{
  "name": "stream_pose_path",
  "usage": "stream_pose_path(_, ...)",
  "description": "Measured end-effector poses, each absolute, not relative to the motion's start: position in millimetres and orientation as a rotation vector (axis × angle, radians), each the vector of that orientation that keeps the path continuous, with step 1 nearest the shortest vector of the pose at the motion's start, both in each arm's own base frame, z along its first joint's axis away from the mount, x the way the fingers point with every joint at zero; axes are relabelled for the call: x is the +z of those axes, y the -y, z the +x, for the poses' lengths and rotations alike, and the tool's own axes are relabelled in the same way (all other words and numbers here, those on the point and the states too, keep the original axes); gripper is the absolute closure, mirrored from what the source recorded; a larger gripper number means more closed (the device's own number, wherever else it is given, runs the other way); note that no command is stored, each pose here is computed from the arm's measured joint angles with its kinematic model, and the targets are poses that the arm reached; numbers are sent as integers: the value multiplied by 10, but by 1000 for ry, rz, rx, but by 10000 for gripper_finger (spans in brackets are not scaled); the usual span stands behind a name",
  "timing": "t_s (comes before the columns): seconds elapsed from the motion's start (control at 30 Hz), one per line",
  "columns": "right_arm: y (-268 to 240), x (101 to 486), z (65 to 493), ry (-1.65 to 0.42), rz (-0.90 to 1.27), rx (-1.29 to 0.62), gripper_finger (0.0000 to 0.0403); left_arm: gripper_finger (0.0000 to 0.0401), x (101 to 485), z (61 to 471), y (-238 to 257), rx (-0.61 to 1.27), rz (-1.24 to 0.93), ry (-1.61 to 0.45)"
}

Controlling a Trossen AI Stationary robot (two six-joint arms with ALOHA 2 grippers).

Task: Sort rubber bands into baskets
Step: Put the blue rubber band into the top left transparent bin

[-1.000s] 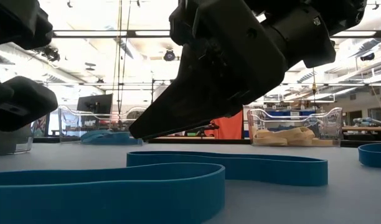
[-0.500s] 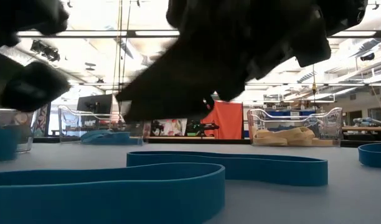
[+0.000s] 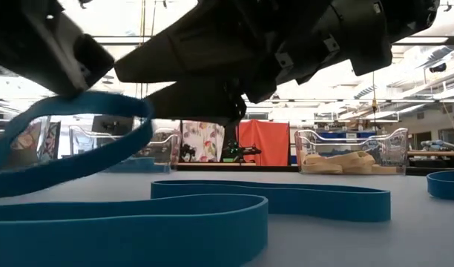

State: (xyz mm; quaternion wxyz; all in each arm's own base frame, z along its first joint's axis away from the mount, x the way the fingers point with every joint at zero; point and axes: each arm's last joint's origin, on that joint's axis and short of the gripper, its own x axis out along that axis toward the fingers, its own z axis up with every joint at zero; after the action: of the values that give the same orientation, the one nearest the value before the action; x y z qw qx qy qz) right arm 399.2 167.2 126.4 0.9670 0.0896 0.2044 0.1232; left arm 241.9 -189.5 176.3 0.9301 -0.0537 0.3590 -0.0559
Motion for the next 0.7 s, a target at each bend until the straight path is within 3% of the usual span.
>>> stream_pose_path(0.23,-1672,1261,3991,-413,161,252,183,400,1779,2493,1825,-92,-121,-712)
stream_pose_path(0.53,-1664,1253,3990,-419,154,235,381,397,1782,2506,1808,-69,-142,-705)
stream_pose_path(0.7,-1626,1257,4004,-410,168,175,384,384,1805,2495,1777,7,-156,-682)
